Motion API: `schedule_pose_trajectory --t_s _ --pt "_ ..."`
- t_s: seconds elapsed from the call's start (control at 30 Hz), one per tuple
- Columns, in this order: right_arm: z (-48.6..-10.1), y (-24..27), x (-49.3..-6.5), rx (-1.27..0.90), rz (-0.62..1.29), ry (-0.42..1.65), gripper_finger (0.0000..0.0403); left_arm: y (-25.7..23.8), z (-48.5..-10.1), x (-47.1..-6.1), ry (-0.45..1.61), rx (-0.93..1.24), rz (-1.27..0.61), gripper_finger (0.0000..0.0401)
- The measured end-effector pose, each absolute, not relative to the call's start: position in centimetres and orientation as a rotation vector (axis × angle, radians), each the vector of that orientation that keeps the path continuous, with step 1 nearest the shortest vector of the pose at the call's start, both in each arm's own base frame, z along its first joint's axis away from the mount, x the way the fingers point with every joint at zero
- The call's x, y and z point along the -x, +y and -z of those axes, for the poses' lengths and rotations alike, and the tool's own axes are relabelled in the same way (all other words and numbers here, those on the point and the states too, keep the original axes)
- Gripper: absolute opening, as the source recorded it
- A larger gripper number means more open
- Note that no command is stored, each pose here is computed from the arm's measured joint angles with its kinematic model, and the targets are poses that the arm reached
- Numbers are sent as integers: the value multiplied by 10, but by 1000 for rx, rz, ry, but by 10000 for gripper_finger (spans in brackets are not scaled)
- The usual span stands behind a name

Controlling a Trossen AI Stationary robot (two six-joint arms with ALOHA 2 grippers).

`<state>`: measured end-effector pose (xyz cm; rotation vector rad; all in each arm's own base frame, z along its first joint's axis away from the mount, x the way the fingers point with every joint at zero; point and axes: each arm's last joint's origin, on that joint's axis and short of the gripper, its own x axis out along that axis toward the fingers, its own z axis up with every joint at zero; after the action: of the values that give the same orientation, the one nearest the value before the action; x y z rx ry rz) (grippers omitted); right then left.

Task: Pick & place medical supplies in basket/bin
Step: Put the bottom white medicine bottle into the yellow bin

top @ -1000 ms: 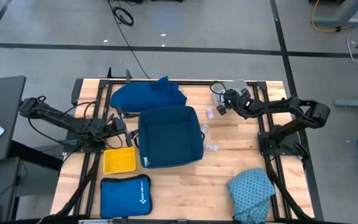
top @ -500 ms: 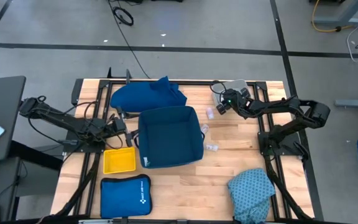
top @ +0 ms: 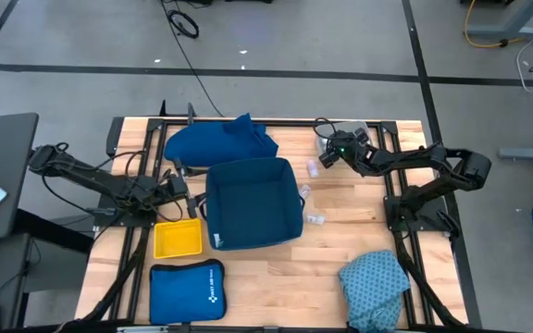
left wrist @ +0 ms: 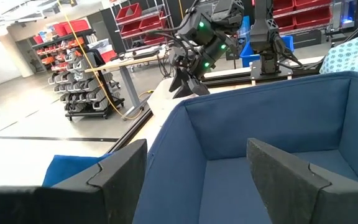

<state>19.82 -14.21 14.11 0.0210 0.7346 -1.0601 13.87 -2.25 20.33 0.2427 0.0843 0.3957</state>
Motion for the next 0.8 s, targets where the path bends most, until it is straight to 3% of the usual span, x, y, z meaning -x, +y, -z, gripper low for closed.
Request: schedule_pose_trajectory --t_s 0.37,0.8 --pt "-182 -101 -214 167 872 561 217 -23 -203 -139 81 -237 -394 280" --pt "-192 -8 -226 186 350 509 217 -24 -199 -139 110 -207 -332 280"
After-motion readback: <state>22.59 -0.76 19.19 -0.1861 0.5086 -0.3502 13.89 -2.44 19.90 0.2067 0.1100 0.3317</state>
